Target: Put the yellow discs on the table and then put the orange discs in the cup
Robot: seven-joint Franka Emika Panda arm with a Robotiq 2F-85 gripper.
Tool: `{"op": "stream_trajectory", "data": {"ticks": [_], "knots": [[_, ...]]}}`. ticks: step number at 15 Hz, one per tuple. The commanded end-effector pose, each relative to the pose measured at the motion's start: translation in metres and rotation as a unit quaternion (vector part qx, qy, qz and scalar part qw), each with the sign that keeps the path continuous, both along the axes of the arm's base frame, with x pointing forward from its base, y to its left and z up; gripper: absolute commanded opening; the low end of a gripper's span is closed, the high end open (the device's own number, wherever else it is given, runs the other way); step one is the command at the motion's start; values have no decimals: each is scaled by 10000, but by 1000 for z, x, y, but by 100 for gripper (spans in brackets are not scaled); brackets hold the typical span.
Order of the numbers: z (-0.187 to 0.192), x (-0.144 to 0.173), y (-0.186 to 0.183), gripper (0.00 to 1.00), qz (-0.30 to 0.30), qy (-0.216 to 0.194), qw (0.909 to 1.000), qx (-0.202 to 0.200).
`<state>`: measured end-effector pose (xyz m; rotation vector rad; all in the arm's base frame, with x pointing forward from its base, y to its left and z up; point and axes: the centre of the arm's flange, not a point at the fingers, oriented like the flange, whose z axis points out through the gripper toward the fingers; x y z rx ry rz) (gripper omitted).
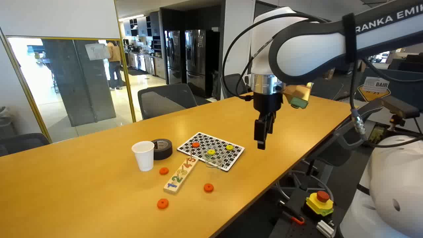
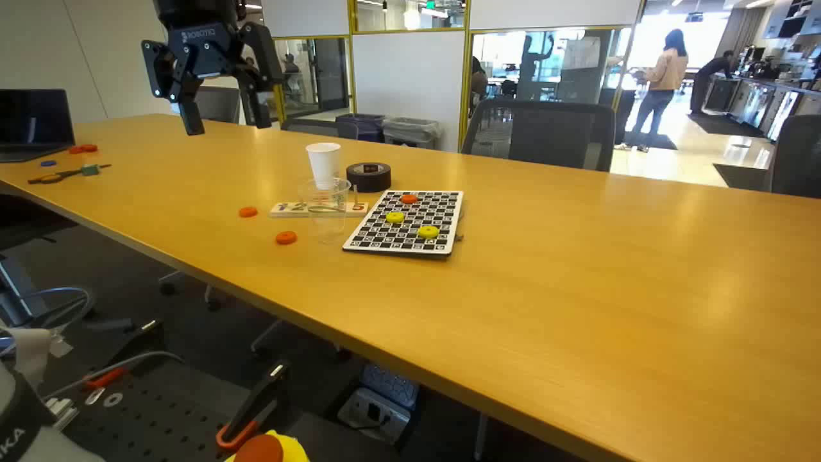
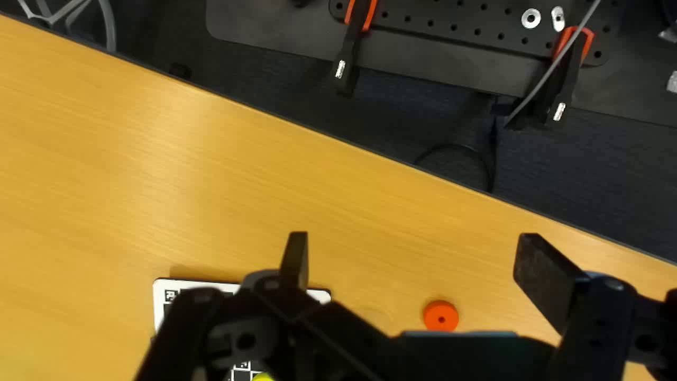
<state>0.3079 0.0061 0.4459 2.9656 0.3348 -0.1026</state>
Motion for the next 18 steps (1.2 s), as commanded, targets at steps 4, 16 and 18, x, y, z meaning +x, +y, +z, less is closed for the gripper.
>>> {"op": "stream_trajectory", "data": {"ticks": [4,16,18], "knots": [[3,0,0,100,0,-41,10000,2],[-79,80,-99,100,-701,-973,9913,546],[-96,99,-120,100,-861,-1021,9890,633]]}}
